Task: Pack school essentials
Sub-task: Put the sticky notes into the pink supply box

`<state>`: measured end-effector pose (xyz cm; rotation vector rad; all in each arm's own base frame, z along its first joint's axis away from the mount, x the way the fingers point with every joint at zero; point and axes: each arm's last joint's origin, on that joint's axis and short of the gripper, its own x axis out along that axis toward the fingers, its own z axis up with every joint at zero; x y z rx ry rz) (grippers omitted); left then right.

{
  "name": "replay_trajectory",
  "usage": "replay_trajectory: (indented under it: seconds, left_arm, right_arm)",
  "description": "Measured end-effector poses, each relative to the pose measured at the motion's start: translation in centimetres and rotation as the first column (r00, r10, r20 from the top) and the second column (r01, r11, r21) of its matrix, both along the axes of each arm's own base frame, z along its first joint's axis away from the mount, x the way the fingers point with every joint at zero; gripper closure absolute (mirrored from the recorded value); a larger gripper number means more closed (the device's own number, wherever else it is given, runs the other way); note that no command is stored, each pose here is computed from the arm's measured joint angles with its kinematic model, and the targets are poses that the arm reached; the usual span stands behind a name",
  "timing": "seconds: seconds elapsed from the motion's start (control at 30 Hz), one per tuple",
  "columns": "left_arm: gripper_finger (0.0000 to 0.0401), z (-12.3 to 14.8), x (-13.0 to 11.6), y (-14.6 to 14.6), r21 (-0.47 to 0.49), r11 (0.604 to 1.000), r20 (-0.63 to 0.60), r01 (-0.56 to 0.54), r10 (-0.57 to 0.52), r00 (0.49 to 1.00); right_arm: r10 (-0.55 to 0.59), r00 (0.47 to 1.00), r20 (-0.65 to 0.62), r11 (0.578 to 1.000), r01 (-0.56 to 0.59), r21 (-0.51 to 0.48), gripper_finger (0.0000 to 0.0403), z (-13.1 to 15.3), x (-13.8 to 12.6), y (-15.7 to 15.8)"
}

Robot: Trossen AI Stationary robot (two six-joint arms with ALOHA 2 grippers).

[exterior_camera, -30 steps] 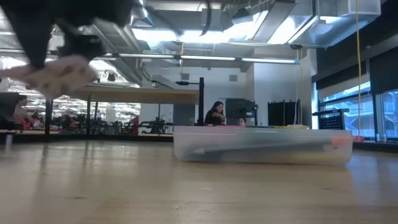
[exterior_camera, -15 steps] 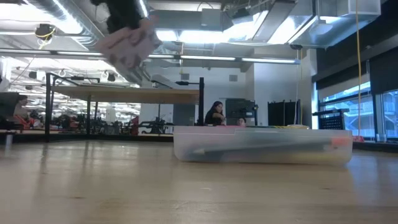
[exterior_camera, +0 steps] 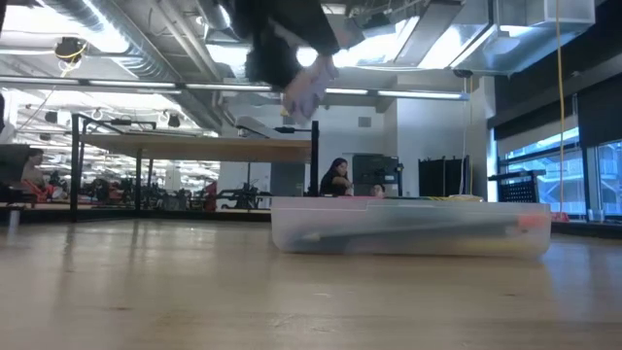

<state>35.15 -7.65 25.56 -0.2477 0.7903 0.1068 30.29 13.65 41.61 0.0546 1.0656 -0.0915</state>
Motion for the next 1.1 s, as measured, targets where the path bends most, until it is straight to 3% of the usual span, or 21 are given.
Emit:
replay_trajectory:
  seconds: [0.43, 1.1]
  left_arm:
    - [0.0049, -6.9, 2.5, -0.4, 0.107, 0.991, -0.170, 0.074, -0.055, 0.984]
    - [0.0049, -7.7, 3.0, 0.0, 0.150, 0.985, -0.173, 0.085, -0.058, 0.983]
  right_arm:
    - [-0.002, 1.000, 0.007, 1.000, 0.002, 0.005, 0.0210, 0.0, 0.1, 0.0]
    - [-0.001, 0.999, 0.049, 1.000, -0.001, 0.027, 0.0210, 0.2, 0.4, 0.2]
